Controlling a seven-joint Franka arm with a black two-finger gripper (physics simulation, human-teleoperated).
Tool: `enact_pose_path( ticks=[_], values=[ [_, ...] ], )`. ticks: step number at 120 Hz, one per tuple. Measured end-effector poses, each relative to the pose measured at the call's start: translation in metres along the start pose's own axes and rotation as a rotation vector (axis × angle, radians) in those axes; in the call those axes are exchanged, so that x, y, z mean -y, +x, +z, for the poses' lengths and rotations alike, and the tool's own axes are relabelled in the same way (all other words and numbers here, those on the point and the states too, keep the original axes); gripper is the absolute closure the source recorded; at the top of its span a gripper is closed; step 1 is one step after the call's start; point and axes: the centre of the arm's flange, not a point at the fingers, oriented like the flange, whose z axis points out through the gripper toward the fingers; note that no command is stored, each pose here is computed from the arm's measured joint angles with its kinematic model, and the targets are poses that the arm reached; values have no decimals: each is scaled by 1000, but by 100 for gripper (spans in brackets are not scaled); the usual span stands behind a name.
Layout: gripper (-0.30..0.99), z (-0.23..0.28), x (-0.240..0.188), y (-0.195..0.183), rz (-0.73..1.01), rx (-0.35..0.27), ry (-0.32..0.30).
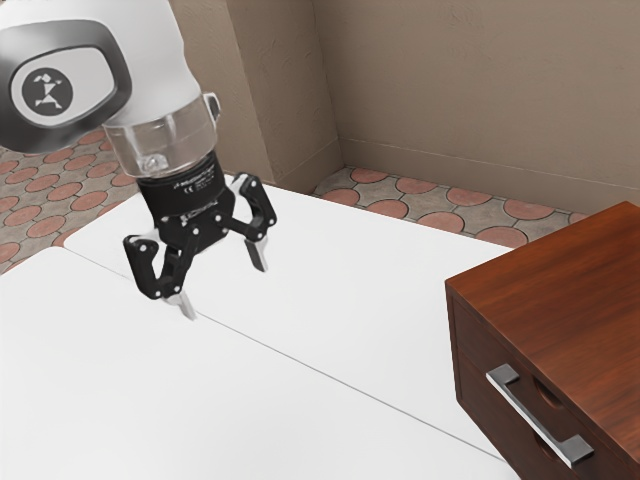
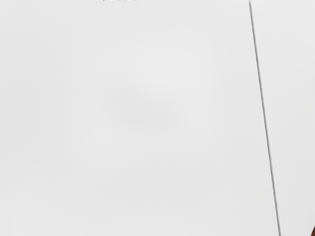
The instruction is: Pull the drawer handle with one arm to open the drawer
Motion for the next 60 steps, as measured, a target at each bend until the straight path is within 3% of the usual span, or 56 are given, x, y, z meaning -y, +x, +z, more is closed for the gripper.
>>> enact_pose_path(
  ticks=[22, 44, 60],
  values=[
    [0, -6, 23, -7, 19, 8, -37],
    [0, -12, 38, -60, 184, -11, -53],
    [0, 42, 26, -67, 185, -14, -20]
  ],
)
